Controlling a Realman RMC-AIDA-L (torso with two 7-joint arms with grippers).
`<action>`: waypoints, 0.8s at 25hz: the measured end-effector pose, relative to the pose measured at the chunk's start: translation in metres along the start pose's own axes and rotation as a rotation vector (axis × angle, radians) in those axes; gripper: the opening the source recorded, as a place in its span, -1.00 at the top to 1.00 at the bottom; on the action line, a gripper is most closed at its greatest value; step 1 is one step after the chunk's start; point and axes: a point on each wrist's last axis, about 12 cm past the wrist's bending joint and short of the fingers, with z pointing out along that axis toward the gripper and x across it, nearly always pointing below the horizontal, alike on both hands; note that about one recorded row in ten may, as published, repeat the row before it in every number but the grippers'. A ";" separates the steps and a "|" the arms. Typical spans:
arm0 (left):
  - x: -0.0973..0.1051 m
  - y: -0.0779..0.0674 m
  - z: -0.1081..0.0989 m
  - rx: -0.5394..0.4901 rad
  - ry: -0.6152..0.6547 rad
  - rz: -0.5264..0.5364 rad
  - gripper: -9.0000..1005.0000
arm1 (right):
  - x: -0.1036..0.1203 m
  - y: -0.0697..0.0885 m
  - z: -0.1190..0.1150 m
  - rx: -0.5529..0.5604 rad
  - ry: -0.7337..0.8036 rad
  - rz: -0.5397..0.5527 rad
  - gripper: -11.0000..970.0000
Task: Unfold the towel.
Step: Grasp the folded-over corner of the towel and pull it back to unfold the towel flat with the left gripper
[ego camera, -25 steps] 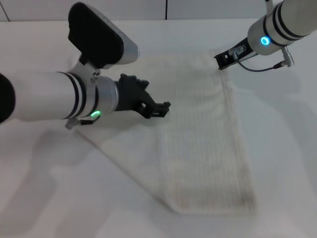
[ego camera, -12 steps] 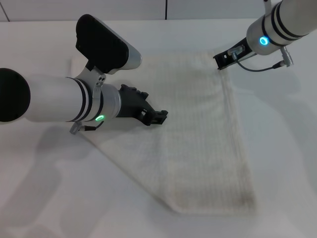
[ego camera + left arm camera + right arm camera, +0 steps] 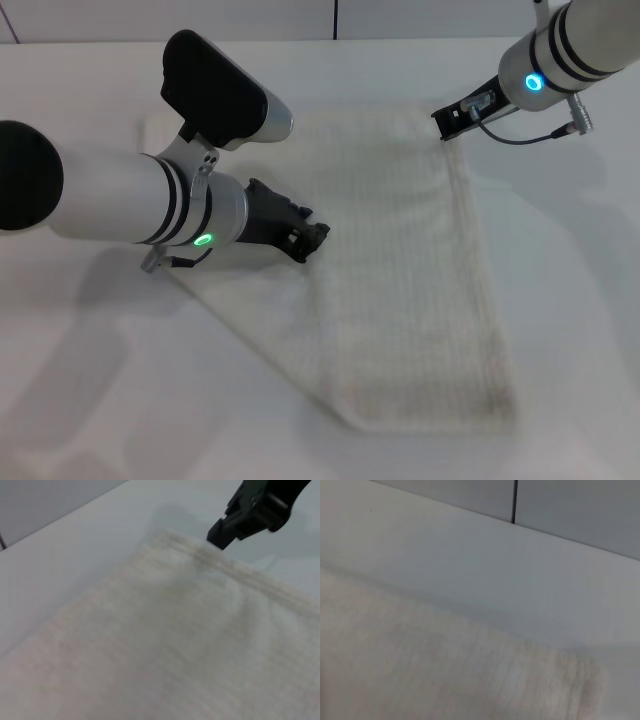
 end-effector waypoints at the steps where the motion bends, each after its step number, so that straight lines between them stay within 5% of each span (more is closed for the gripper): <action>1: -0.002 -0.001 -0.001 0.006 -0.001 -0.003 0.29 | 0.000 0.000 0.000 0.000 0.001 0.000 0.98; 8: -0.017 -0.008 -0.026 0.033 0.014 -0.009 0.70 | 0.005 0.000 0.004 -0.001 0.019 -0.003 0.97; 13: -0.024 -0.011 -0.063 0.023 0.070 -0.039 0.89 | 0.010 0.000 0.010 0.001 0.030 -0.002 0.96; 20: -0.020 -0.016 -0.094 -0.073 0.152 -0.048 0.89 | 0.011 0.000 0.012 0.003 0.033 -0.003 0.95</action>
